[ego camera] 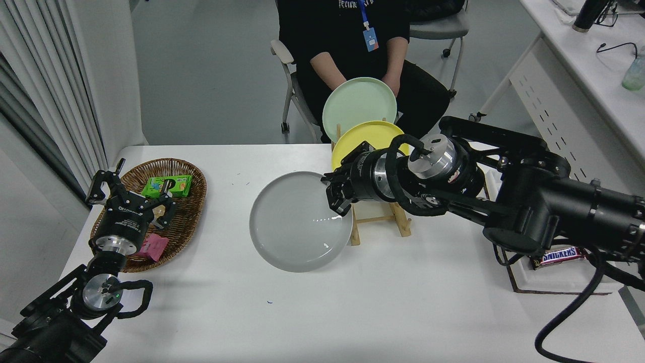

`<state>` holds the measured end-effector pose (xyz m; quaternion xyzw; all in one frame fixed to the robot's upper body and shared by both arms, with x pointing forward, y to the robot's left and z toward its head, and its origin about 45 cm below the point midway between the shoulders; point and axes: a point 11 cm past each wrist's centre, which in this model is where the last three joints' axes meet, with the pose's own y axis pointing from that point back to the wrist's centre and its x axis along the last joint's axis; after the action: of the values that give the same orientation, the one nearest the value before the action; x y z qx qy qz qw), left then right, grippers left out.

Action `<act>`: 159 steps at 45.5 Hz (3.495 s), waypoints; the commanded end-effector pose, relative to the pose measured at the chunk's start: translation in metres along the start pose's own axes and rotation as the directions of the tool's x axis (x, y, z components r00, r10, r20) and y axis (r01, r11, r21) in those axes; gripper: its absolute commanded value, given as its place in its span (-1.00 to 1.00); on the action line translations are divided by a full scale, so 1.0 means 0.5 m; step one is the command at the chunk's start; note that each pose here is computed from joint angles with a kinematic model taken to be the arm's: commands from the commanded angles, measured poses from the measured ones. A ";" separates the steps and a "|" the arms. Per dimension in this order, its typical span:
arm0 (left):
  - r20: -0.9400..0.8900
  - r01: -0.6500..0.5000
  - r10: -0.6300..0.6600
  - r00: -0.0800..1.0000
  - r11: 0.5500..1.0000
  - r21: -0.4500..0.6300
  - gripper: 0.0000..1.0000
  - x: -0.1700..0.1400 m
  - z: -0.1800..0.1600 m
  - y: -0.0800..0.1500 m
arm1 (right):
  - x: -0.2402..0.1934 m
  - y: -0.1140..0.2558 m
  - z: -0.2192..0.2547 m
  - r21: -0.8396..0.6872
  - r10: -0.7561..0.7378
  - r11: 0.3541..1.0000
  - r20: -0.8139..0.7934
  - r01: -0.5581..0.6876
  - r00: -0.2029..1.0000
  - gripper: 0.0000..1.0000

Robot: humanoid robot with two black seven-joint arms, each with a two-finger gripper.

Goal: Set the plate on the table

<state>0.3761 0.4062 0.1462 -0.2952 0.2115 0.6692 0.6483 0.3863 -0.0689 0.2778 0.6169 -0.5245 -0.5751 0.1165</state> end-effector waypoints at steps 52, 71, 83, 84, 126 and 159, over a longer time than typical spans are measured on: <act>0.000 0.001 -0.001 1.000 1.000 0.000 0.96 0.000 0.000 0.000 | 0.169 -0.065 0.077 -0.279 0.170 0.959 0.441 -0.046 0.881 -1.00; 0.000 0.001 -0.001 1.000 1.000 0.000 0.96 0.000 0.000 0.000 | 0.260 -0.098 0.077 -0.284 0.257 0.952 0.524 -0.117 0.812 -1.00; 0.000 0.001 -0.001 1.000 1.000 0.000 0.96 0.000 0.000 0.000 | 0.314 -0.112 0.110 -0.319 0.313 0.936 0.551 -0.152 0.774 -1.00; 0.000 0.001 -0.001 1.000 1.000 0.000 0.96 0.000 0.000 0.000 | 0.317 -0.113 0.113 -0.321 0.316 0.934 0.551 -0.154 0.772 -1.00; 0.000 0.001 -0.001 1.000 1.000 0.000 0.96 0.000 0.000 0.000 | 0.341 -0.143 0.164 -0.369 0.365 0.914 0.571 -0.167 0.735 -1.00; 0.000 0.001 -0.001 1.000 1.000 0.000 0.96 0.000 0.000 0.000 | 0.345 -0.149 0.159 -0.344 0.360 0.920 0.555 -0.187 0.750 -1.00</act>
<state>0.3761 0.4060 0.1461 -0.2953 0.2117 0.6691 0.6483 0.3198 -0.1345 0.0959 0.2845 -0.5309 -0.7913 0.1057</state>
